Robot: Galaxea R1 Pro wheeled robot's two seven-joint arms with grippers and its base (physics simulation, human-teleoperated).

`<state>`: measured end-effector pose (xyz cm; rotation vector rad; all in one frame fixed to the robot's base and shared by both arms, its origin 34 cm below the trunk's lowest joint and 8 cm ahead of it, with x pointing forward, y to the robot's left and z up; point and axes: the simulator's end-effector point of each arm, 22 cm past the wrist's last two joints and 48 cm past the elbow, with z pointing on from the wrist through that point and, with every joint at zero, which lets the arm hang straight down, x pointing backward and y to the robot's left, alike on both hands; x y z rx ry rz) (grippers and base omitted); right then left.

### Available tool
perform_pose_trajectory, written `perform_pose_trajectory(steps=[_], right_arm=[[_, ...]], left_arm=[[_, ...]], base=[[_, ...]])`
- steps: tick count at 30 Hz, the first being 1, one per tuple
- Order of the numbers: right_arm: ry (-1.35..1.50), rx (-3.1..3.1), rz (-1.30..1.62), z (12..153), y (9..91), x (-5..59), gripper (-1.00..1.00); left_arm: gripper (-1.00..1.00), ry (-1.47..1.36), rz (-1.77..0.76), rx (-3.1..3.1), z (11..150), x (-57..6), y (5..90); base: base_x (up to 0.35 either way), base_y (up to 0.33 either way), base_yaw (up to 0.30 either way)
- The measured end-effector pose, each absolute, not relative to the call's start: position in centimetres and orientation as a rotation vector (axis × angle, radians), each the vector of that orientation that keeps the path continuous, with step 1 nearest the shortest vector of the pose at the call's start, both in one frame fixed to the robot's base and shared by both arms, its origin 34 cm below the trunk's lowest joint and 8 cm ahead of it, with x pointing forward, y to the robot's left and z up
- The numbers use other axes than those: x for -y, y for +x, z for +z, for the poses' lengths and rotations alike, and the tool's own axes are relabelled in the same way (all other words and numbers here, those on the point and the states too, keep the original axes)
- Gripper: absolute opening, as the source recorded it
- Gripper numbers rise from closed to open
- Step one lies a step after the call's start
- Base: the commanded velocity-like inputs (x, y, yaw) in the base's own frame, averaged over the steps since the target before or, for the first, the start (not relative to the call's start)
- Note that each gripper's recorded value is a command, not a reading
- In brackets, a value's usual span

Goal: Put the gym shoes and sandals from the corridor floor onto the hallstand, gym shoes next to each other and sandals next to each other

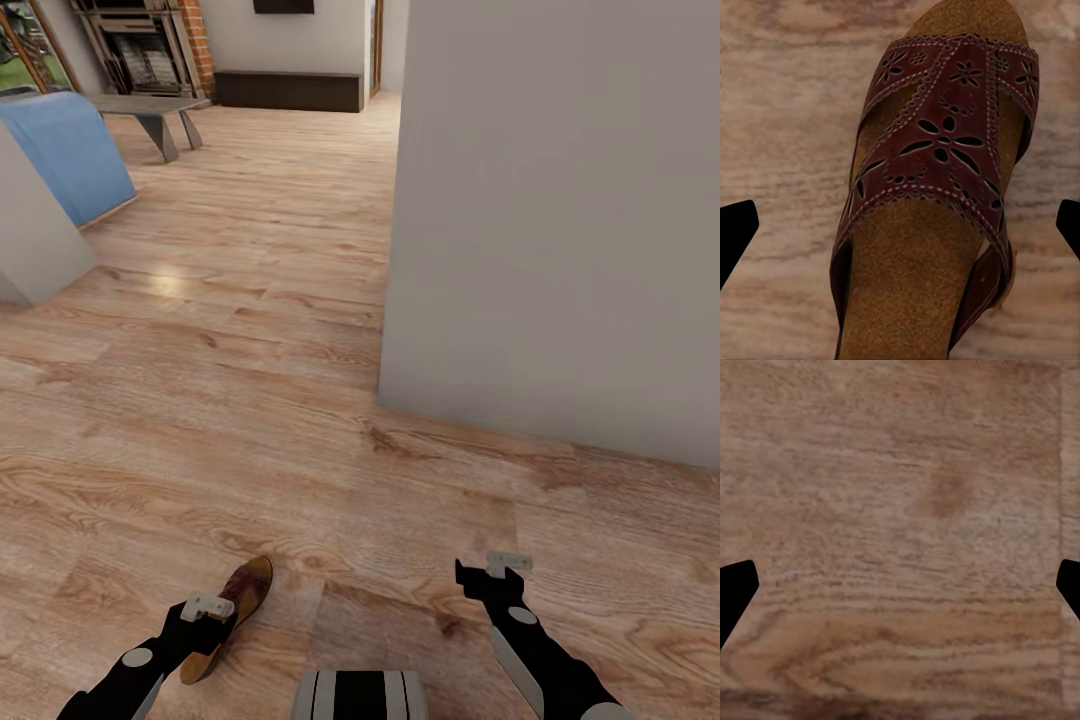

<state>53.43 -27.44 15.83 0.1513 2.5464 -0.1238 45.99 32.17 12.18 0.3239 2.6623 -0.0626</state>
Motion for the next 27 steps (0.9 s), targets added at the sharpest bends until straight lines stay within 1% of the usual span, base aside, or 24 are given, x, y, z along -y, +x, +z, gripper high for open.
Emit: perform_pose_trajectory(steps=[5,11,16,27], right_arm=[[0.155,-2.504,-0.107,17.0,55.2,27.2,1.00],[0.144,-2.359,-0.061,21.9,60.7,26.9,1.00],[0.128,-2.280,-0.031,25.4,63.8,26.7,1.00],[0.088,-2.296,0.005,26.7,65.0,25.5,1.00]], left_arm=[[1.00,0.325,-0.060,-2.665,12.2,-32.3,45.9],[1.00,0.326,-0.060,-2.667,12.1,-32.3,45.8],[1.00,0.327,-0.060,-2.669,12.1,-32.4,45.7],[1.00,0.329,-0.067,-2.700,11.0,-32.3,44.4]], base=[[0.000,0.000,0.000],[0.000,0.000,0.000],[0.000,0.000,0.000],[0.000,0.000,0.000]])
